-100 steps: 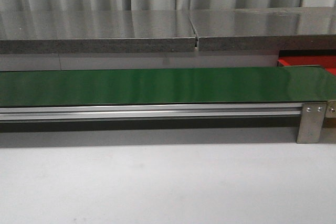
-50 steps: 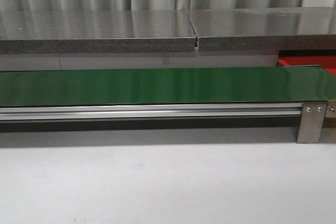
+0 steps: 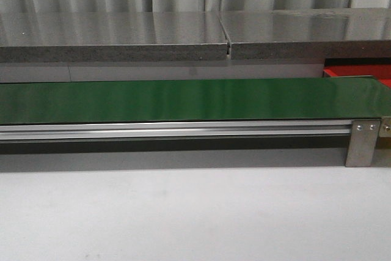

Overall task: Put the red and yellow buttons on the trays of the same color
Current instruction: 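Set the yellow button upright on the conveyor start, open left gripper, then grasp a red push button from the pile with the left gripper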

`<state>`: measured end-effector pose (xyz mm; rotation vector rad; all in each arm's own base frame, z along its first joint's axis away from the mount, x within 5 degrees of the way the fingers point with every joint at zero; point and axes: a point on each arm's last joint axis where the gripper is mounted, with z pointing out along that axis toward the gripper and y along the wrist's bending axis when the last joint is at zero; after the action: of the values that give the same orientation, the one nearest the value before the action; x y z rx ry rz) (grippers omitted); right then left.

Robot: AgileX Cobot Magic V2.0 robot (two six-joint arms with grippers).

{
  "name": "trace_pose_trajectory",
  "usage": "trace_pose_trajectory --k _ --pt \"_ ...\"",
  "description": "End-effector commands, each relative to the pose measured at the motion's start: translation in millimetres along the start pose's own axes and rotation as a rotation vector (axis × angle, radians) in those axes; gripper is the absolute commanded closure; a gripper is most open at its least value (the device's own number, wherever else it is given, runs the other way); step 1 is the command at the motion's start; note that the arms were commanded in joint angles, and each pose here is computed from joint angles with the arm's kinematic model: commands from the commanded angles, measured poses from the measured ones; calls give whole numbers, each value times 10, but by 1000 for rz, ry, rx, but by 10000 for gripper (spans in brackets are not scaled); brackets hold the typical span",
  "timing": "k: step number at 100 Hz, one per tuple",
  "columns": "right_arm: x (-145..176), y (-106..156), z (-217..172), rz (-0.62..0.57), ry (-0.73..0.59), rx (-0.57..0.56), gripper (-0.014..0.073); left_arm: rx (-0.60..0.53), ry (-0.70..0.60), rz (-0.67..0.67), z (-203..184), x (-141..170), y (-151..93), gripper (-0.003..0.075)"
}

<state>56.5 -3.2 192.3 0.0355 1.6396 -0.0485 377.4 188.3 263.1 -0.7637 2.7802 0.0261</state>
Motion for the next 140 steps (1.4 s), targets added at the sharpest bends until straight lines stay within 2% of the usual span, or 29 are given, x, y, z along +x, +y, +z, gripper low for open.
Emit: trace_pose_trajectory --k 1,17,61,69,86,93,103,120,140 --pt "-107 -2 -20 -15 -101 6 662 11 -131 -15 -208 -107 3 153" --pt "-107 -2 -20 -15 -101 6 662 56 -143 -39 -1 -180 -32 153" --pt "-107 -2 -20 -15 -101 6 662 57 -142 -47 312 -254 -27 160" --pt "-107 -2 -20 -15 -101 6 662 57 -133 -47 323 -248 -26 223" --pt "-107 -2 -20 -15 -101 6 662 55 -121 -46 325 -237 -25 442" --pt "-107 -2 -20 -15 -101 6 662 55 -119 -46 325 -235 -25 479" --pt "-107 -2 -20 -15 -101 6 662 48 -119 -42 325 -235 -19 477" --pt "-107 -2 -20 -15 -101 6 662 53 -158 -37 152 -233 -41 477" --pt "-107 -2 -20 -15 -101 6 662 57 -264 25 -392 -155 -237 477"
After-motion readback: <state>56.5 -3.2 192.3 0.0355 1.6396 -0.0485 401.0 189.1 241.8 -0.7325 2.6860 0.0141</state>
